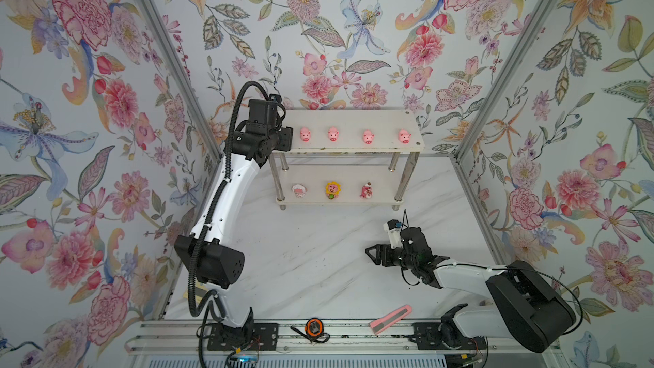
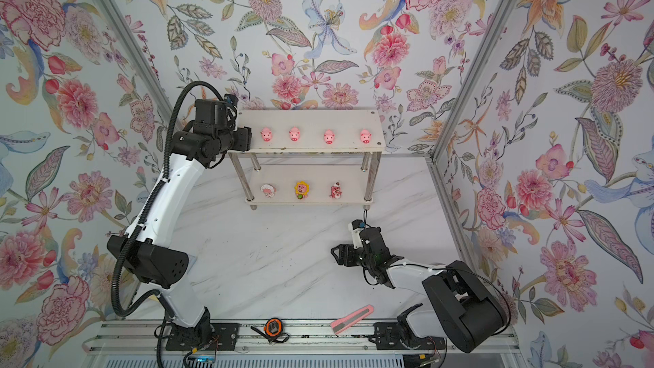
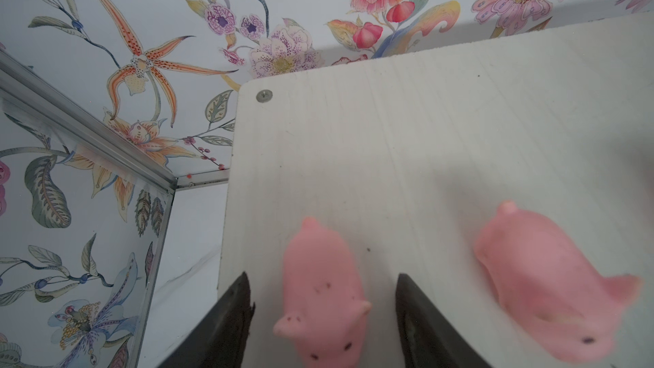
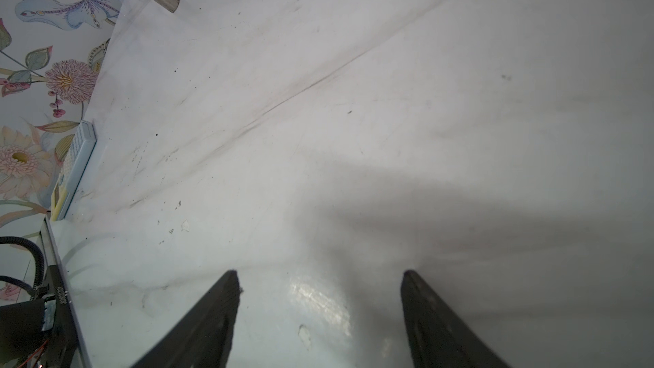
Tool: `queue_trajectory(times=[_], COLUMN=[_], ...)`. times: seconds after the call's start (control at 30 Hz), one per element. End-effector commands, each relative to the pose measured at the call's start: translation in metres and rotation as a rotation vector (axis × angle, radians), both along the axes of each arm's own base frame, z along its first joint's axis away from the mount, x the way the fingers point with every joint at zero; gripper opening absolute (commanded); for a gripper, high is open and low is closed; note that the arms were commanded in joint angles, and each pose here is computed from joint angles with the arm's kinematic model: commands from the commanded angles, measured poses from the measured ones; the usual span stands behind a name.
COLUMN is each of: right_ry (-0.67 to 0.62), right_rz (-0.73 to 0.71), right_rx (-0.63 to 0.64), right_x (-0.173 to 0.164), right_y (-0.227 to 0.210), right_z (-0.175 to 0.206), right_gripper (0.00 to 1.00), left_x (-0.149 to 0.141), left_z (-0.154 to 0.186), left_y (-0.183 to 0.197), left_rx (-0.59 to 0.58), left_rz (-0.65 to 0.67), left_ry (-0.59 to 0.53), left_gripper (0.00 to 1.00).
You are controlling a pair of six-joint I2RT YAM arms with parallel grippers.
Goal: Organize plastic toys on shelves
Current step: Place the plastic toy on the shelf, then rotate the plastic toy at the shelf.
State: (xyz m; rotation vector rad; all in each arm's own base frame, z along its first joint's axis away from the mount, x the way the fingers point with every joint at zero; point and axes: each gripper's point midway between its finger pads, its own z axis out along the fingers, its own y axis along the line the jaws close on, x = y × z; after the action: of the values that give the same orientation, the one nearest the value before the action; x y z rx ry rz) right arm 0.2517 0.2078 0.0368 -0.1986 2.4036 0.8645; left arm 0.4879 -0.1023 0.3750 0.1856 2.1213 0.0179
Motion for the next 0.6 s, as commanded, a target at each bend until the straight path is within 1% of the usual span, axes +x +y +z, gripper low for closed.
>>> queue_trajectory(times=[0.0,0.1,0.17,0.3,0.37,0.4,0.5,0.57], right_ry=[0.107,0.098,0.09,0.076,0.068,0.061,0.028,-0.021], right_rz=[0.0,-0.006,-0.013,-0.026,-0.033,-0.037,-0.059,-0.07], right_rx=[-0.051,-0.06,-0.068,-0.077,-0.086,-0.089,-0.118,-0.148], right_x=[-0.017,-0.017,-0.016,-0.013,-0.011,-0.011,-0.006,-0.002], right_y=[-0.007,-0.009,-0.011,-0.014,-0.015,-0.016,-0.019,-0.02], right_z=[-0.023,-0.022,-0.02,-0.015,-0.01,-0.006,0.012,0.034], right_gripper=[0.75,0.75,0.75,0.75,0.75,0.75,0.74,0.73], left_x=[-0.017,-0.027,-0.037,-0.057,-0.066,-0.078,-0.092,-0.097], left_z=[0.044,0.066,0.08,0.098,0.101,0.111,0.108,0.101], left_y=[0.012,0.016,0.016,0.014,0.01,0.009,-0.005,-0.014], left_rx=[-0.003,-0.023,-0.041,-0.061,-0.061,-0.069,-0.09,-0.107], left_rz=[0.021,0.03,0.028,0.015,0.005,-0.002,-0.038,-0.061], left_ry=[-0.082,-0.135,-0.168,-0.22,-0.235,-0.265,-0.293,-0.31], left_gripper=[0.69,0.7,0.69,0.65,0.64,0.64,0.63,0.62])
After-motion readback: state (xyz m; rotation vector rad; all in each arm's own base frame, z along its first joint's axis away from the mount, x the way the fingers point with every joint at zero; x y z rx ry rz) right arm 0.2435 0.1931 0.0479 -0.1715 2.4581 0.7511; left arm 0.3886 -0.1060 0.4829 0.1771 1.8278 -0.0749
